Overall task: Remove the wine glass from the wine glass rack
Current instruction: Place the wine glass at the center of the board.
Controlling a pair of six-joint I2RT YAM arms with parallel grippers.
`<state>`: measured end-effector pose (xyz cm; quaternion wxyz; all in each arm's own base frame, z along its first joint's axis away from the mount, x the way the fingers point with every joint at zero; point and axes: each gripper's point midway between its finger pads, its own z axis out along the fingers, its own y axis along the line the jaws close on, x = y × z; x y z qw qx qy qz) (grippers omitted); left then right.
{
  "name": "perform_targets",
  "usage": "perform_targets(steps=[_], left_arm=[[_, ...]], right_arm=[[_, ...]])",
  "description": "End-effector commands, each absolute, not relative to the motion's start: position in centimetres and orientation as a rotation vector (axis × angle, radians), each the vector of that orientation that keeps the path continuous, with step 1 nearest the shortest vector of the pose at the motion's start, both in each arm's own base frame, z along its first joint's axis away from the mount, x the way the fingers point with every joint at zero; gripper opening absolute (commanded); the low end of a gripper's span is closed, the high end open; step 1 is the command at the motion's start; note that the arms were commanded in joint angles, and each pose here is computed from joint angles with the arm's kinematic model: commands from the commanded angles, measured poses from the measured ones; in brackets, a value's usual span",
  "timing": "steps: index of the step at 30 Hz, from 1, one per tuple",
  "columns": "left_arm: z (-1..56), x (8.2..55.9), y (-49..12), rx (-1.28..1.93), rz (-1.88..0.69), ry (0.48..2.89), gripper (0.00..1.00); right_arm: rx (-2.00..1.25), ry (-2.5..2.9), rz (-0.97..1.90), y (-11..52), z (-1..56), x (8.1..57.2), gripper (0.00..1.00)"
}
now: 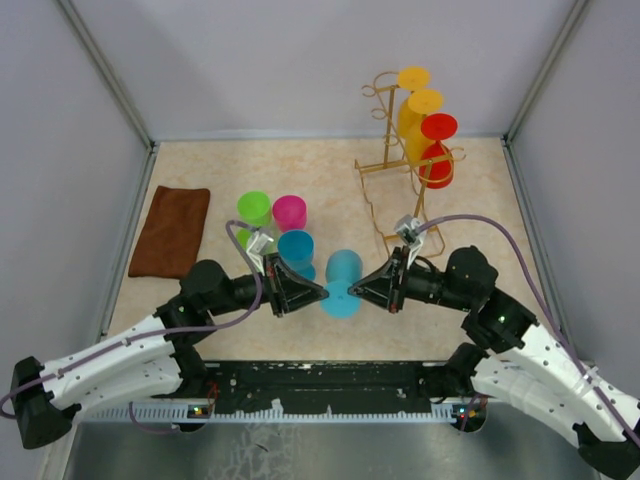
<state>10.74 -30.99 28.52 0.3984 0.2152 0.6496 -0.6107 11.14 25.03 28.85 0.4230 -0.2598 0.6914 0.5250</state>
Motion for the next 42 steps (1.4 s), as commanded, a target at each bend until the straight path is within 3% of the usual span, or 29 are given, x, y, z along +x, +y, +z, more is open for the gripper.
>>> perform_targets(steps=[1,4,13,23,26,35,37,38,42], left_arm=[[31.7,9.0,-31.0,0.638,-1.633,1.459,0.00],[32.5,7.9,-30.8,0.677,-1.694,1.371,0.00],[33.5,8.3,-30.1,0.629,-1.666,1.324,0.00],[32.9,9.5,-30.2,0.565,-1.612,1.376,0.00],[32.8,9.8,-30.1,0.546,-1.598,1.383,0.00],[32.1,10.2,-30.2,0.537,-1.575,1.409,0.00],[32.0,10.1,-30.2,0.545,-1.573,1.417,0.10],[32.0,10.2,-30.1,0.548,-1.565,1.422,0.23],[32.1,10.6,-29.3,0.515,-1.510,1.452,0.51]], right_arm=[[-0.668,1.602,1.326,24.8,31.9,10.7,0.00],[-0.689,1.590,1.333,24.7,31.8,10.3,0.06],[-0.847,1.574,1.341,23.5,30.4,7.5,0.48],[-0.836,1.573,1.517,26.1,31.0,7.5,0.51],[-0.839,1.567,1.528,26.6,30.5,7.9,0.48],[-0.822,1.547,1.493,27.0,30.1,8.9,0.03],[-0.818,1.556,1.467,27.0,29.6,9.3,0.00],[-0.826,1.558,1.460,27.1,29.3,9.3,0.00],[-0.888,1.516,1.364,26.7,27.7,9.7,0.00]])
